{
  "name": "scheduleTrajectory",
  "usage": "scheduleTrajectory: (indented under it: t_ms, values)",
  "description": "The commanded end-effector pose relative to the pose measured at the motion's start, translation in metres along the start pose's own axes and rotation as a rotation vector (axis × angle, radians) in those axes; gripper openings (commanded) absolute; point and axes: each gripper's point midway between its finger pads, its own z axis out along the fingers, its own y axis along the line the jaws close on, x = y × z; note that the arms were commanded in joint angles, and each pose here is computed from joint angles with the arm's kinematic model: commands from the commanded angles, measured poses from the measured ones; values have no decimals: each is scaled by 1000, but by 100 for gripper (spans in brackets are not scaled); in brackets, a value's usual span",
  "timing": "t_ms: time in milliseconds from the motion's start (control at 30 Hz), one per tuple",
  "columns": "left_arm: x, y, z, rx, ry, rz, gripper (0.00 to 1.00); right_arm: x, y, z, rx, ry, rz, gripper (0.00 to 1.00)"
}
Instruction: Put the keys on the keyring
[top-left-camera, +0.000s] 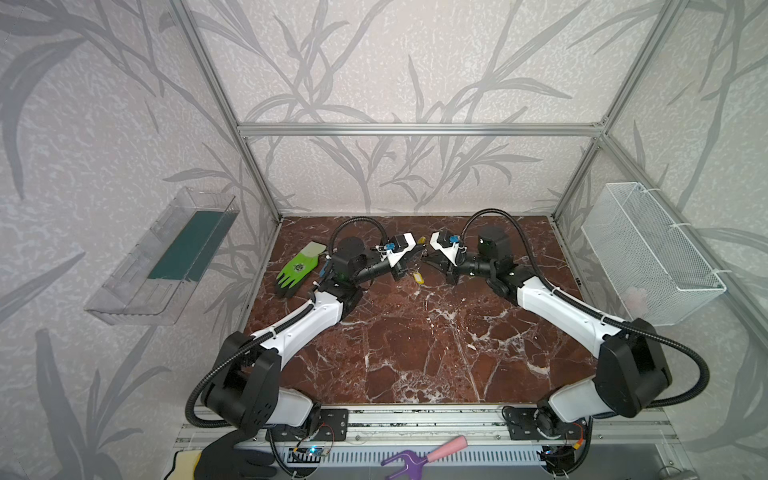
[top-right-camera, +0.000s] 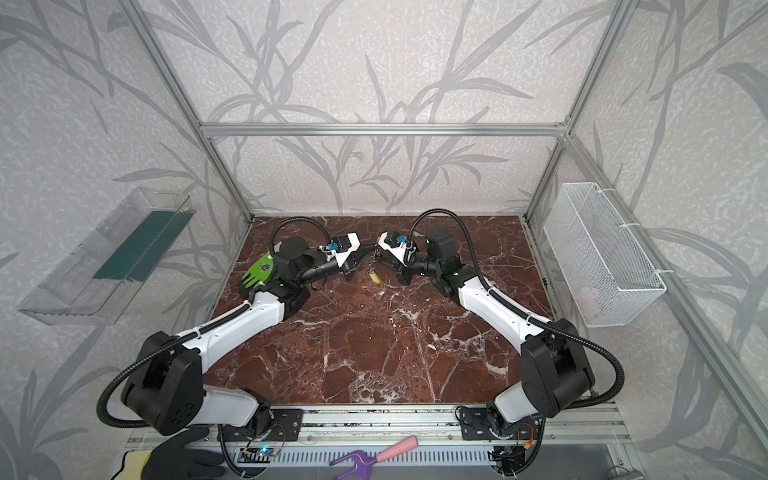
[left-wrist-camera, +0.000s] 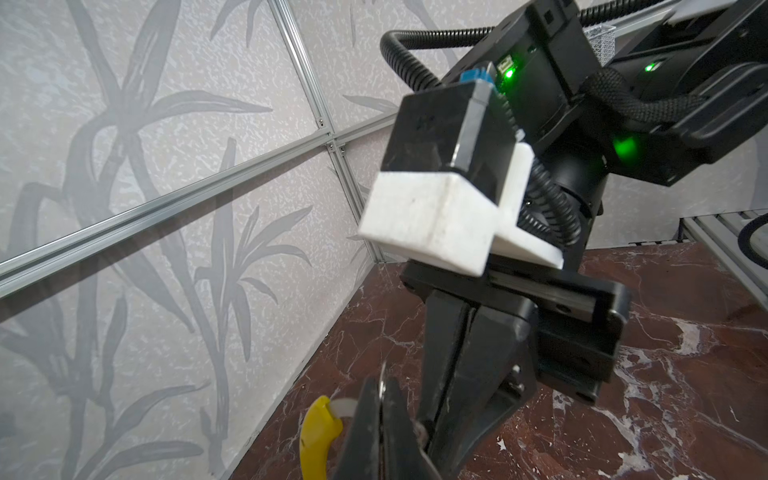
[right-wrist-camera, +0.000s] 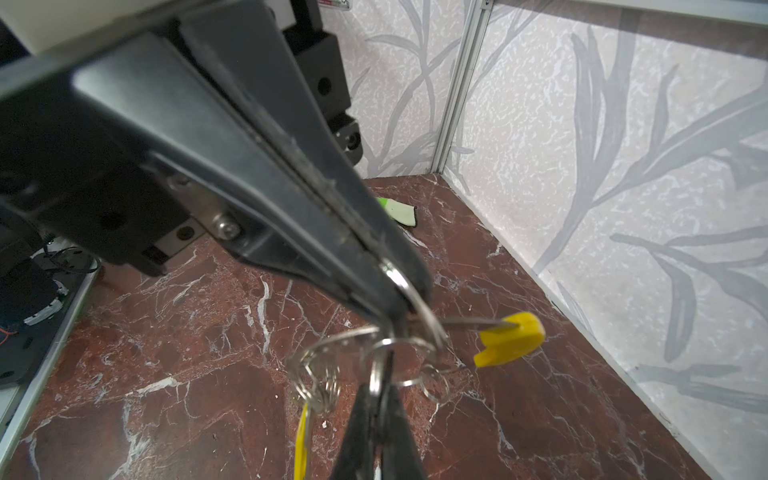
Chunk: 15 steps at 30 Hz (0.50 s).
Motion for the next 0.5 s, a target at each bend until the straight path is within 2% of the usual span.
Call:
scheduleTrajectory:
  t_ms: [0,100,133,200,267,367,467]
  values:
    - [-27,2,-3,2,-99,21,0,4,8,4,-59,22,-7,0]
    - [-29,2,-2,9,-129,-1,0,0,9,7,-82,11,-18,0]
    - [-29,1,-1,13,-131,-7,0,-1,8,7,-82,9,-19,3]
    - [-26,0,-1,19,-127,-15,0,-3,7,4,-73,10,-34,19]
    - [-24,0,-2,19,-119,-18,0,0,6,-4,-46,20,-70,28]
    - [-20,0,-4,31,-103,-26,0,0,-6,-25,11,3,-80,33]
    - [-17,2,-6,38,-94,-34,0,-10,-15,-48,60,-43,-98,33]
